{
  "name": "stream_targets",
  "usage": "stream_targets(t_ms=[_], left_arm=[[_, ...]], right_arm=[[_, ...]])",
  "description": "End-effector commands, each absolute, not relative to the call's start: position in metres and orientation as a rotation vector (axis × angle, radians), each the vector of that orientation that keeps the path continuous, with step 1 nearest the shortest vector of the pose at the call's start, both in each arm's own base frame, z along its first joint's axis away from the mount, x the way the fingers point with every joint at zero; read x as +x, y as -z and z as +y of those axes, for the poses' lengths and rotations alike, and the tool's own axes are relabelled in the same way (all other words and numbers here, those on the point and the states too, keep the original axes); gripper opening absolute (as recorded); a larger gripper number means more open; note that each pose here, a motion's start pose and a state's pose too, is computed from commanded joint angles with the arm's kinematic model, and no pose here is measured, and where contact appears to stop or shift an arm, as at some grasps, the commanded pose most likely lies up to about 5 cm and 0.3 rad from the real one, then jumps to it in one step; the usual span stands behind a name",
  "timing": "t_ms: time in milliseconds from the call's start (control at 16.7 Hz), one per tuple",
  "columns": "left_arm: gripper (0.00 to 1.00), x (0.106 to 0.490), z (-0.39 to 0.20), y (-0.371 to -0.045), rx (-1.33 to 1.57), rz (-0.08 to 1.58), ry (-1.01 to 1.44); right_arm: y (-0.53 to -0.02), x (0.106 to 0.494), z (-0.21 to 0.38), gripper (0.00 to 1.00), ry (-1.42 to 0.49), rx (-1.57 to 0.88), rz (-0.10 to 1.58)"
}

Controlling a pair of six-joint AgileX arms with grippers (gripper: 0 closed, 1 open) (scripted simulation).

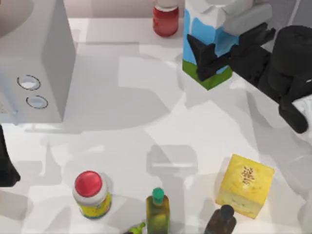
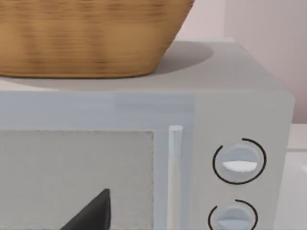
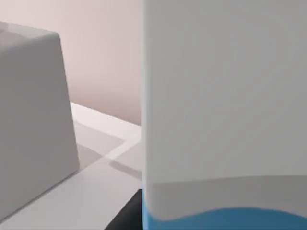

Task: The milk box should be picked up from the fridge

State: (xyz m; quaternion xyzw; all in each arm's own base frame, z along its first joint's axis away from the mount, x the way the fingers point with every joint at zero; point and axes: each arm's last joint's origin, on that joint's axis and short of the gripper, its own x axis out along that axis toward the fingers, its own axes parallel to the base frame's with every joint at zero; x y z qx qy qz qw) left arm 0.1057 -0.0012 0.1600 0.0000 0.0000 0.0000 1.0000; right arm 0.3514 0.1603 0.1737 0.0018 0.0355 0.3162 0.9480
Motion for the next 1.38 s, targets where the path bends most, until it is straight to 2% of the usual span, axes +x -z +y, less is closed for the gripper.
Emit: stream_targets(t_ms=[360, 840, 1380], left_arm=[[1.0, 0.106, -0.001, -0.16, 0.0, 0.0, 0.0], [1.0, 0.106, -0.001, -0.16, 0.0, 0.0, 0.0], [1.0, 0.106, -0.001, -0.16, 0.0, 0.0, 0.0]], right_arm=[[-0.13, 0.379, 0.207, 0.0, -0.757, 0.001, 0.005], [-0.122, 0.383, 0.21, 0.0, -0.758, 0.001, 0.014], [-0.09, 0.419, 0.248, 0.0, -0.764, 0.001, 0.001]])
